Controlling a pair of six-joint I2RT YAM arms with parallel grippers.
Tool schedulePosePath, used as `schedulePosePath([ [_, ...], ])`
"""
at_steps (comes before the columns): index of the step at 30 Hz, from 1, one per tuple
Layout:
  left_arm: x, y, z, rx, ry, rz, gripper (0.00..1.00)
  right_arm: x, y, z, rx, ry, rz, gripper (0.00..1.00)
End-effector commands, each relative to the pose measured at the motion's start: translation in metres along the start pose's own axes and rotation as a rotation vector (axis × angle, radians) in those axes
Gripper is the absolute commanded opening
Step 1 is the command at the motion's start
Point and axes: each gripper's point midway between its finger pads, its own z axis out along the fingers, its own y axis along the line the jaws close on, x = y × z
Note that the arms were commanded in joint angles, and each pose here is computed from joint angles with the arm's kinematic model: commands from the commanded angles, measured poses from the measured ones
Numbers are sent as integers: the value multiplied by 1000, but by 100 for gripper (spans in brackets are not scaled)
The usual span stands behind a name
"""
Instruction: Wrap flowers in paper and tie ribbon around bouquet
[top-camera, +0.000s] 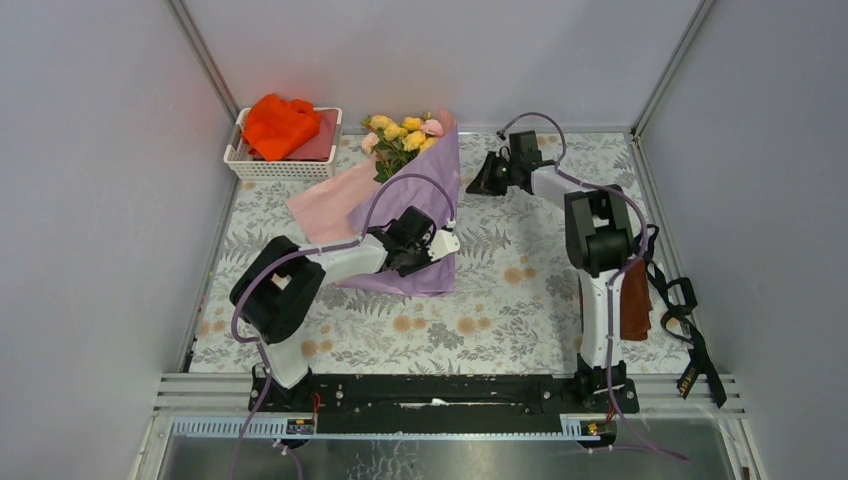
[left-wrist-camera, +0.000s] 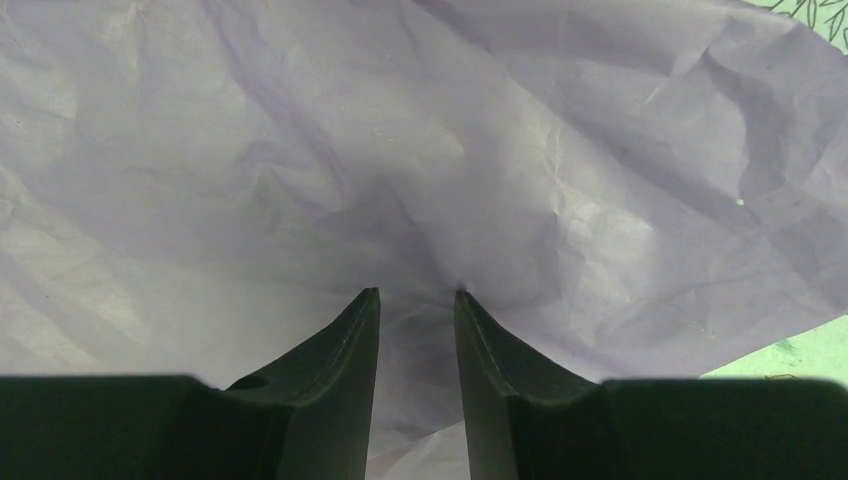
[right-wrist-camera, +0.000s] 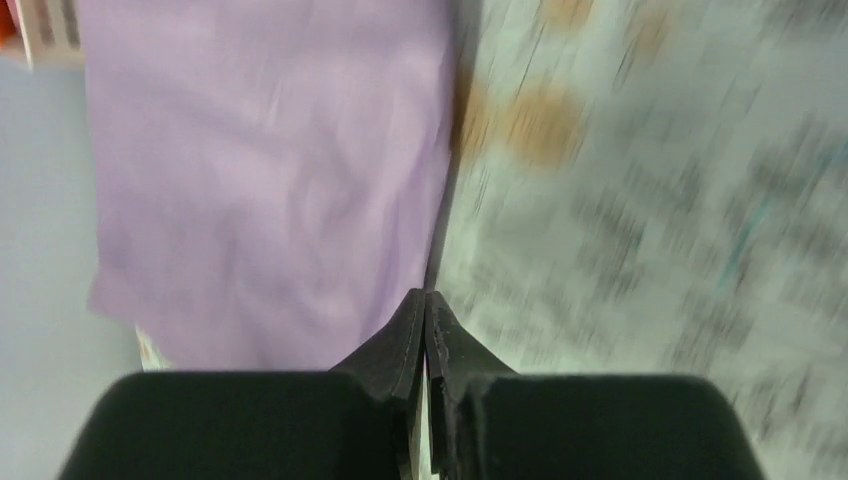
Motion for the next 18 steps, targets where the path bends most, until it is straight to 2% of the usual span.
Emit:
schedulePosePath([
  [1, 45, -27, 16, 86, 143, -24, 41, 39, 76, -56, -109, -9, -188, 7],
  [4, 38, -29, 14, 101, 119, -32, 41, 107, 88, -68, -167, 114, -174, 7],
  [9, 26, -23, 9, 94, 86, -52, 41, 199, 74, -72, -176, 286, -63, 6],
  [14, 5, -15, -5, 134, 3, -117, 43, 265, 61, -71, -171, 426, -28, 4],
  [18, -3, -1, -20, 153, -43, -199, 48, 288, 36, -75, -78, 462, -28, 4],
])
